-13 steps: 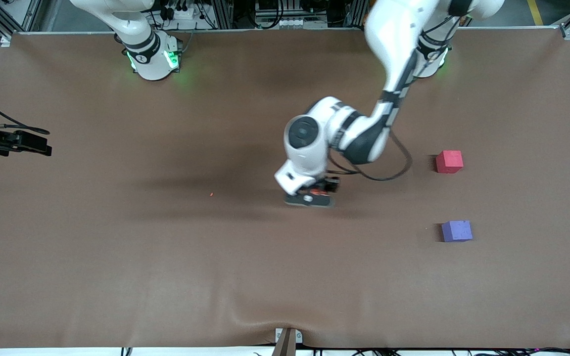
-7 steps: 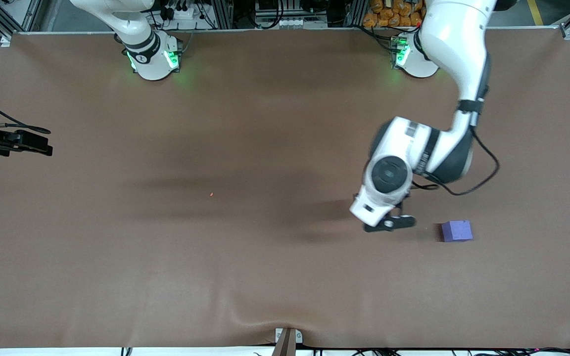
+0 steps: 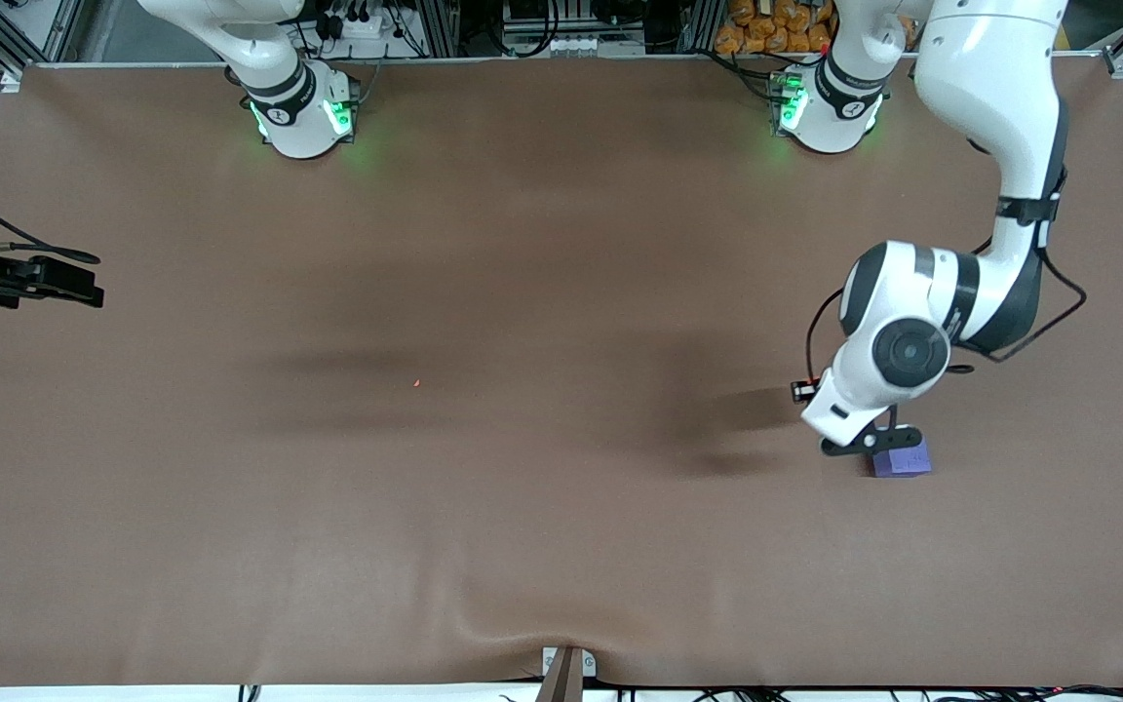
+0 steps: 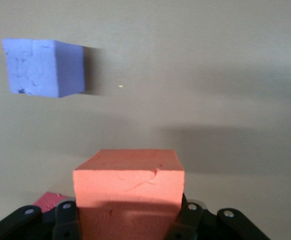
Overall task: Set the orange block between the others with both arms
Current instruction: 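Carry the orange cube with the left gripper toward the purple cube, then lower the orange cube between the pink and purple cubes, open left gripper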
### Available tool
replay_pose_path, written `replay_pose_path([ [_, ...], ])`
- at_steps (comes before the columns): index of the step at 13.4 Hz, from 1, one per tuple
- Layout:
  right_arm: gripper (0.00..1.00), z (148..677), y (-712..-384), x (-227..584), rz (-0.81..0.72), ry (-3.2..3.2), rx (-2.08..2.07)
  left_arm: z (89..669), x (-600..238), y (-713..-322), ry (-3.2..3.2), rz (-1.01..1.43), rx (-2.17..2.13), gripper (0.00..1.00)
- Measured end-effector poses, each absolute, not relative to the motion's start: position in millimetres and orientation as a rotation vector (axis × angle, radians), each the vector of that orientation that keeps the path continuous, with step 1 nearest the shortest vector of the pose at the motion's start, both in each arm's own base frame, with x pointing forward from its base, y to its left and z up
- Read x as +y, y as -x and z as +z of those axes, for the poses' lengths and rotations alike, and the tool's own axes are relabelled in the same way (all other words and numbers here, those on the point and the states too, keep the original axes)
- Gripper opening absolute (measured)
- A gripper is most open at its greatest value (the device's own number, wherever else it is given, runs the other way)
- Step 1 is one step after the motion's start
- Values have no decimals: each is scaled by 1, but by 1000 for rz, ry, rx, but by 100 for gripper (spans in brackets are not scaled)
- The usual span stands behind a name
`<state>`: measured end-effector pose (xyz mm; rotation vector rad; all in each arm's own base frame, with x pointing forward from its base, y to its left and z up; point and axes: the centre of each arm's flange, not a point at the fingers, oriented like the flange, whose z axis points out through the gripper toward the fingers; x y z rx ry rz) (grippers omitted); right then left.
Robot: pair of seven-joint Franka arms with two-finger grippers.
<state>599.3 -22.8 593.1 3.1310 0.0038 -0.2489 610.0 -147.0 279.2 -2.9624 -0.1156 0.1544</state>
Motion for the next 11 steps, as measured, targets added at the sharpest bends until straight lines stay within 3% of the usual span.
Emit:
replay_pose_path([
  [11, 100, 593, -599, -27, -250, -3116, -6, 225, -41, -571, 2989, 99, -64, 61],
])
